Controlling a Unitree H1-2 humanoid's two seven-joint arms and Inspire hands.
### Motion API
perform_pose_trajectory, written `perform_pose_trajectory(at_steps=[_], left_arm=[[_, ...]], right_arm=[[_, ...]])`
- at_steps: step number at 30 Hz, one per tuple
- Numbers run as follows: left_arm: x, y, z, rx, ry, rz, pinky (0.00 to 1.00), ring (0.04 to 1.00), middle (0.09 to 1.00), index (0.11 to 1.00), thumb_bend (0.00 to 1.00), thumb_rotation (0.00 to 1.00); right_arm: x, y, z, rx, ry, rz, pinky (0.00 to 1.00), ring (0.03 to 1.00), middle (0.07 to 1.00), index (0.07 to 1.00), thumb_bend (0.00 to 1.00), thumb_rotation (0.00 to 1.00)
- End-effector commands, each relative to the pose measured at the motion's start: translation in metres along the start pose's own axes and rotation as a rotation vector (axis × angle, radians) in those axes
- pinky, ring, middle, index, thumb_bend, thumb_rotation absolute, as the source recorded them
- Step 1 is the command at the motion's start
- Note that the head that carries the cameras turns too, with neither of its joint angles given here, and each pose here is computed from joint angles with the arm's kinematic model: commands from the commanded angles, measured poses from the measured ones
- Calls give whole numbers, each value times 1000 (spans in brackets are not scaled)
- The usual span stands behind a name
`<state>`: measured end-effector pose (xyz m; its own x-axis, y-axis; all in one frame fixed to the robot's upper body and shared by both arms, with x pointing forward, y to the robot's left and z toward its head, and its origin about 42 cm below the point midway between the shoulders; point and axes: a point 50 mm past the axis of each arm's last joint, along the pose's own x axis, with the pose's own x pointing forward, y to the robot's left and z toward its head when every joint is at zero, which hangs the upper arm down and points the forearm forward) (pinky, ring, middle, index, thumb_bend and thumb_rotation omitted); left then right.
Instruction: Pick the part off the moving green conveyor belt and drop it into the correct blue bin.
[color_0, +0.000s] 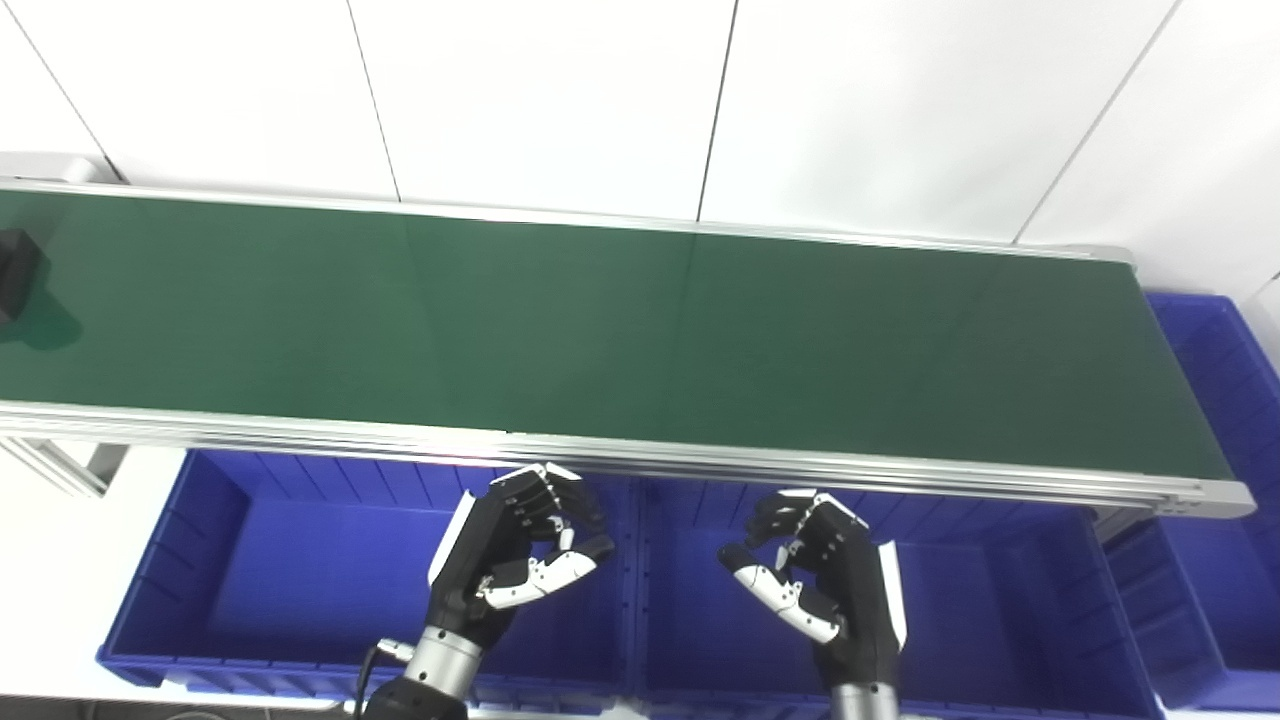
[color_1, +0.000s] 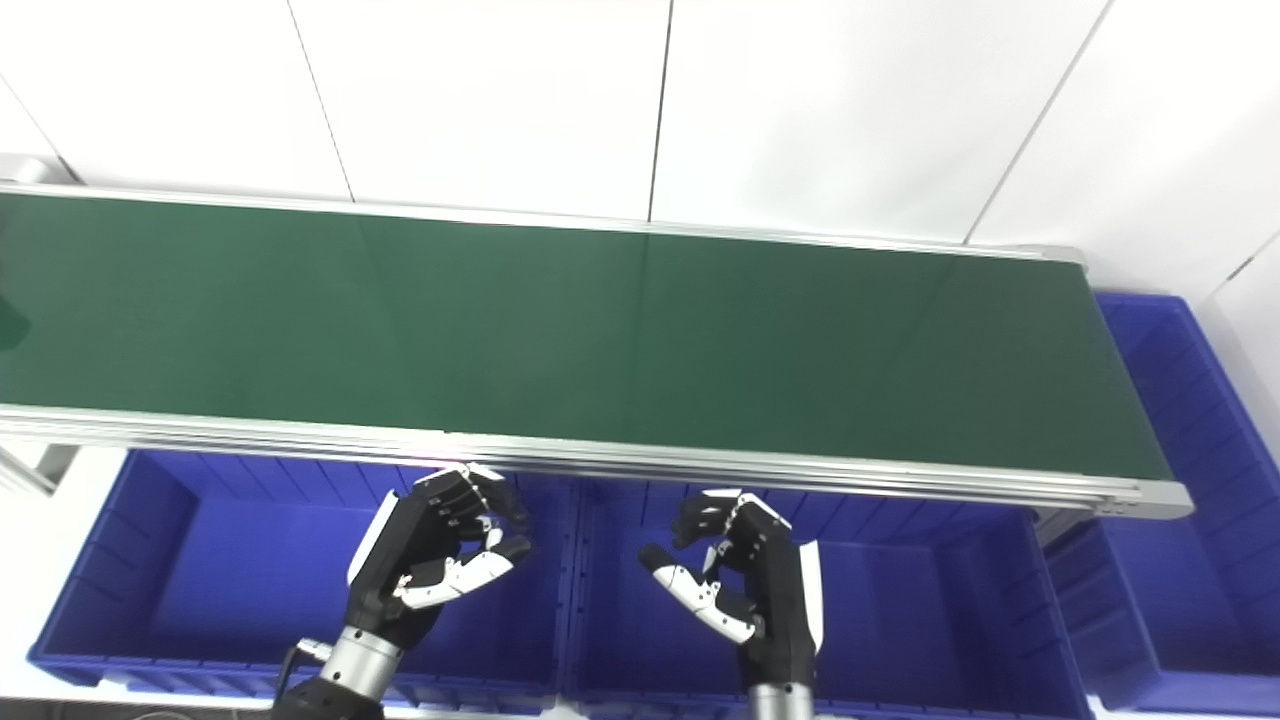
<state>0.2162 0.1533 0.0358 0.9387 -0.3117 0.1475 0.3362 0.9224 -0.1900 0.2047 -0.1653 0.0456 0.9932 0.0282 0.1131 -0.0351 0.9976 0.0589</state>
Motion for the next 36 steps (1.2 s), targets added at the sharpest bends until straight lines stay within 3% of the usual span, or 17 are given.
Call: perform_pose_trajectory(at_steps=[1, 3, 4, 8, 9, 10, 12, 13, 15, 17, 27, 36], left_arm=[[12, -1, 10, -25, -95, -37, 55, 432, 474, 493, 499, 0], [13, 1, 8, -72, -111, -47, 86, 429, 467, 497, 499, 0], [13, 2, 7, -87, -117, -50, 135, 423, 462, 501, 499, 0], [9, 4, 5, -51, -95, -30, 412, 436, 503, 504, 498, 0], [7, 4, 4, -37, -81, -20, 559, 580, 655, 674, 607, 0], [6, 5, 3, -13, -63, -5, 559, 580, 655, 674, 607, 0], [4, 6, 2, 46, -31, 21, 675, 675, 747, 770, 633, 0], [3, 7, 2, 72, -20, 30, 785, 758, 795, 800, 583, 0], [2, 8, 2, 109, -8, 50, 816, 780, 808, 805, 569, 0], [2, 10, 3, 136, -1, 71, 928, 852, 837, 800, 531, 0], [2, 8, 2, 131, -2, 134, 876, 838, 831, 784, 514, 0], [2, 8, -3, 126, 12, 156, 807, 764, 768, 749, 505, 0]], right_arm=[[6, 2, 10, 39, -73, 36, 92, 434, 472, 492, 516, 0], [7, 1, 10, 12, -73, 67, 120, 285, 449, 486, 522, 2], [7, 1, 10, -21, -77, 79, 180, 291, 446, 490, 523, 8], [3, -1, 8, -121, -73, 130, 411, 476, 558, 495, 515, 146], [1, 0, 7, -132, -69, 130, 498, 573, 658, 677, 657, 302], [0, 0, 6, -141, -65, 126, 498, 573, 658, 677, 657, 302], [-2, 0, 4, -152, -57, 117, 570, 659, 736, 764, 709, 387], [-2, 0, 3, -158, -57, 114, 629, 714, 778, 799, 703, 393], [-2, -1, 4, -169, -59, 111, 642, 726, 786, 806, 700, 392], [-1, -1, 4, -177, -61, 106, 675, 751, 800, 813, 691, 401], [-1, -3, 0, -208, -57, 72, 756, 833, 880, 894, 684, 403], [-2, -7, -1, -216, -51, 45, 691, 798, 864, 877, 695, 345]])
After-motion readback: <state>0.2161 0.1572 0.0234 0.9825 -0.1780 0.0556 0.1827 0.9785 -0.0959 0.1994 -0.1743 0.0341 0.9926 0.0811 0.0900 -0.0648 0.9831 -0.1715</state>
